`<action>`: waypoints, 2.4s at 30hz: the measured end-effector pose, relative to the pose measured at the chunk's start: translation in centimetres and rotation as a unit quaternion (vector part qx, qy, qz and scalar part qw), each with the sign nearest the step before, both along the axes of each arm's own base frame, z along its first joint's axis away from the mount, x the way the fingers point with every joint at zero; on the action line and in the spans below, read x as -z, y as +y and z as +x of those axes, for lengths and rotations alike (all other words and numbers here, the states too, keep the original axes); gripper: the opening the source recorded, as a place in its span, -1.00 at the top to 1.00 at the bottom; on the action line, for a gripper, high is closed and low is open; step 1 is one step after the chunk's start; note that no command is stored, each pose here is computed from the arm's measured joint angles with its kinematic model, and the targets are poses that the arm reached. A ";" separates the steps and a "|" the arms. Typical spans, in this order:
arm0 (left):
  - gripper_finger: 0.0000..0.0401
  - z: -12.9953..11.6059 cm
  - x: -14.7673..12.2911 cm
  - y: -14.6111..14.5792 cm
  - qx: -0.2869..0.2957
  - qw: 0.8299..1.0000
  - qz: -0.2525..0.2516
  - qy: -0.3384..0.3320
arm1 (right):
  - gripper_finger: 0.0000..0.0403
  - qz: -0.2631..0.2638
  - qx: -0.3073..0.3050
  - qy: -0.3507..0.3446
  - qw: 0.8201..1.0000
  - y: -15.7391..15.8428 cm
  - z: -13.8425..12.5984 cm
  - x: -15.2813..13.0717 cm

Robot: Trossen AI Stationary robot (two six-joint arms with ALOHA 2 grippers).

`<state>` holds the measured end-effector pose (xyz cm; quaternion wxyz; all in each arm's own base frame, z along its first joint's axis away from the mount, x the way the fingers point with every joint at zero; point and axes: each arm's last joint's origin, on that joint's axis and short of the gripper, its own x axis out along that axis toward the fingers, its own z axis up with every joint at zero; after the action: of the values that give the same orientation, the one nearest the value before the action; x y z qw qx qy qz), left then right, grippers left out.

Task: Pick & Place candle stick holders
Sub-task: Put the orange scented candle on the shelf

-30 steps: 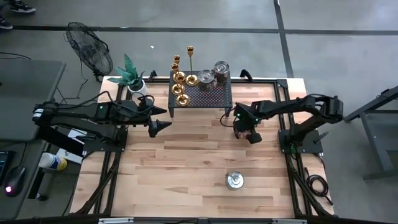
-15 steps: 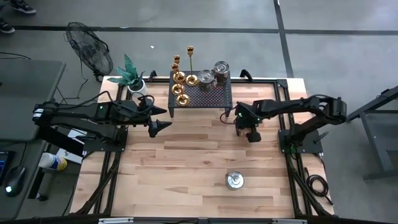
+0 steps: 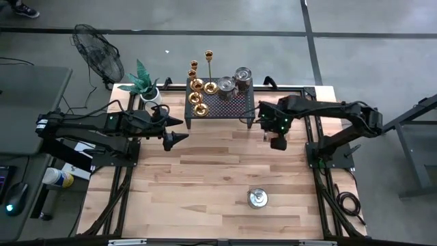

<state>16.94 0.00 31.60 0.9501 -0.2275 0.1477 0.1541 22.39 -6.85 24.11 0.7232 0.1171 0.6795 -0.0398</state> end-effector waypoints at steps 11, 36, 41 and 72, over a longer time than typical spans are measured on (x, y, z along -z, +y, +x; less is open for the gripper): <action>-0.87 0.0 0.0 0.0 0.000 1.000 0.000 0.000 | -0.71 -0.110 -0.053 0.075 0.990 -1.3 1.7 -6.6; -0.87 0.0 0.0 0.0 0.000 1.000 0.000 0.000 | -0.71 -0.425 -0.445 0.310 0.725 -1.4 10.9 -5.7; -0.87 0.0 0.0 0.0 0.000 1.000 0.000 0.000 | -0.71 -0.439 -0.469 0.337 0.688 -0.8 12.1 -4.5; -0.87 0.0 0.0 0.0 0.000 1.000 0.000 0.000 | -0.84 -0.423 -0.491 0.367 0.667 -2.1 14.9 0.1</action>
<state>16.95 0.00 31.60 0.9501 -0.2273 0.1479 0.1542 37.33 -8.92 24.02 0.3023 -0.5761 0.7594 -0.0021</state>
